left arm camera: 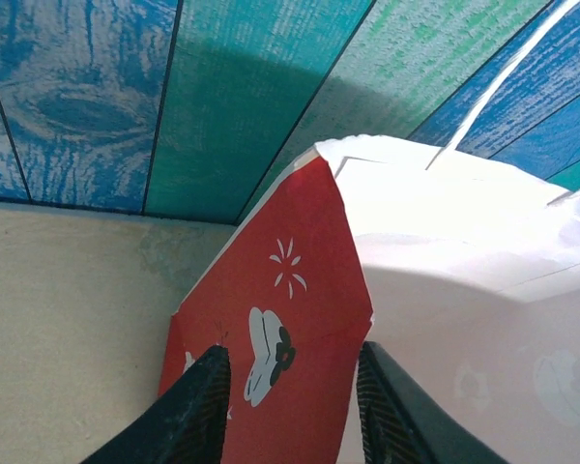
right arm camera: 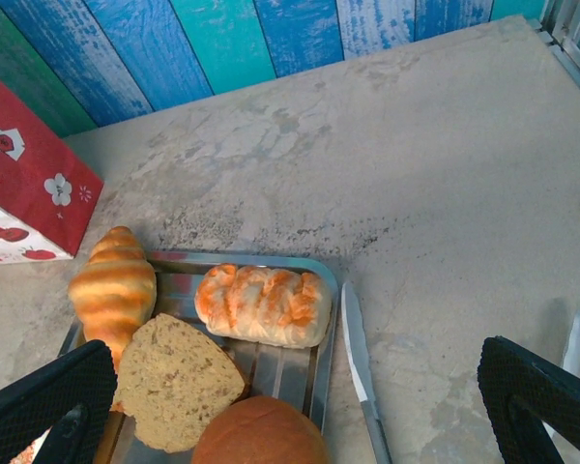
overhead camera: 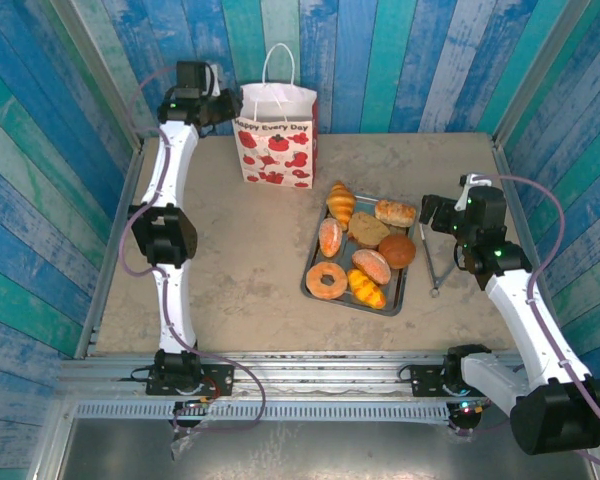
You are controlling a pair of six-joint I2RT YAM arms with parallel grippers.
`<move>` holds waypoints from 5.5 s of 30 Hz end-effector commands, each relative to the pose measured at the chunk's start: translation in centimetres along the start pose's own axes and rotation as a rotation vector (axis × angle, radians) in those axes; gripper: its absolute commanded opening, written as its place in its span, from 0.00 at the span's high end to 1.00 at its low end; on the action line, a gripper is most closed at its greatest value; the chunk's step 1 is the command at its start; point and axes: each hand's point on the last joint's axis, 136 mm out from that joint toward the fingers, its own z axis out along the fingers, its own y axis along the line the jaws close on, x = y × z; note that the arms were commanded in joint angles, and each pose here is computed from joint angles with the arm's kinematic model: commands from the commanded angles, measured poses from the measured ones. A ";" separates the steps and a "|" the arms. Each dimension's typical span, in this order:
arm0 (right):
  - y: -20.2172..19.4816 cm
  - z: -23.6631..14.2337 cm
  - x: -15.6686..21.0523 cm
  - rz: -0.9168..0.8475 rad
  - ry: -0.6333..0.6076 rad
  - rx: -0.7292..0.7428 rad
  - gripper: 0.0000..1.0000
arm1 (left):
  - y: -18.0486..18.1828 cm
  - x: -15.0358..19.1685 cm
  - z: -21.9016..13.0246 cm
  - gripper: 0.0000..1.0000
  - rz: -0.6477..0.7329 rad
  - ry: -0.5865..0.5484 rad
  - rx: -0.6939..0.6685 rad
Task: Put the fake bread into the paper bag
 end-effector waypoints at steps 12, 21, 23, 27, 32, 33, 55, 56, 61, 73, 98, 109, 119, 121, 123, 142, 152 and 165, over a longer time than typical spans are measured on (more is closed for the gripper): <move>-0.4 -0.2 -0.2 0.005 -0.022 0.018 0.00 | 0.6 0.1 0.9 0.98 0.030 0.002 -0.017; -0.6 -0.5 -0.5 0.002 -0.039 0.029 0.00 | -2.9 -2.8 -6.9 1.00 0.082 -0.106 0.020; -0.7 -0.8 -0.7 -0.001 -0.048 0.032 0.00 | -3.7 -3.2 -9.4 1.00 0.087 -0.146 0.033; -0.8 -1.2 -0.9 -0.003 -0.064 0.036 0.00 | -5.1 -3.1 -13.9 1.00 0.079 -0.224 0.062; -0.9 -1.7 -1.0 -0.003 -0.079 0.038 0.00 | -6.1 -2.0 -18.6 1.00 0.084 -0.295 0.085; -0.9 -1.8 -1.1 -0.004 -0.083 0.037 0.00 | -6.2 -1.5 -19.4 1.00 0.090 -0.299 0.087; -1.6 -3.5 -0.8 -0.065 -0.053 0.075 0.00 | -7.5 11.8 -27.1 1.00 0.018 -0.139 0.248; -1.5 -3.5 -0.8 -0.061 -0.053 0.073 0.00 | -7.8 12.2 -26.9 1.00 0.020 -0.120 0.275; -1.4 -3.3 -0.7 -0.058 -0.046 0.064 0.00 | -8.1 14.1 -26.4 1.00 0.045 -0.029 0.305; -1.2 -2.9 -0.5 -0.056 -0.042 0.054 0.00 | -7.4 17.0 -24.4 1.00 0.124 0.145 0.310; -1.6 -2.2 0.3 -0.080 -0.023 0.072 0.00 | -4.5 7.7 -9.6 0.46 0.171 0.218 0.338; -1.8 -2.4 0.8 -0.079 -0.026 0.073 0.00 | -2.0 1.3 -19.9 0.09 0.020 -0.182 0.078; -1.8 -2.6 0.9 -0.068 -0.045 0.065 0.00 | -0.7 7.9 -30.2 0.01 -0.222 -0.370 -0.051; -1.8 -2.5 0.9 -0.064 -0.042 0.063 0.00 | -1.4 10.0 -31.2 0.00 -0.211 -0.321 -0.059; -1.9 -2.4 1.0 -0.058 -0.039 0.067 0.00 | -2.1 12.3 -32.0 0.00 -0.205 -0.274 -0.061; -2.2 -3.3 0.2 -0.060 -0.092 0.086 0.00 | -8.3 21.7 -28.6 0.08 -0.270 -0.045 0.024; -3.0 -3.1 0.5 -0.097 -0.097 0.123 0.00 | -9.4 21.1 -24.5 0.05 -0.231 -0.088 -0.183; -4.2 -2.5 1.6 -0.172 -0.081 0.183 0.00 | -10.0 19.3 -20.9 0.09 -0.310 -0.190 -0.238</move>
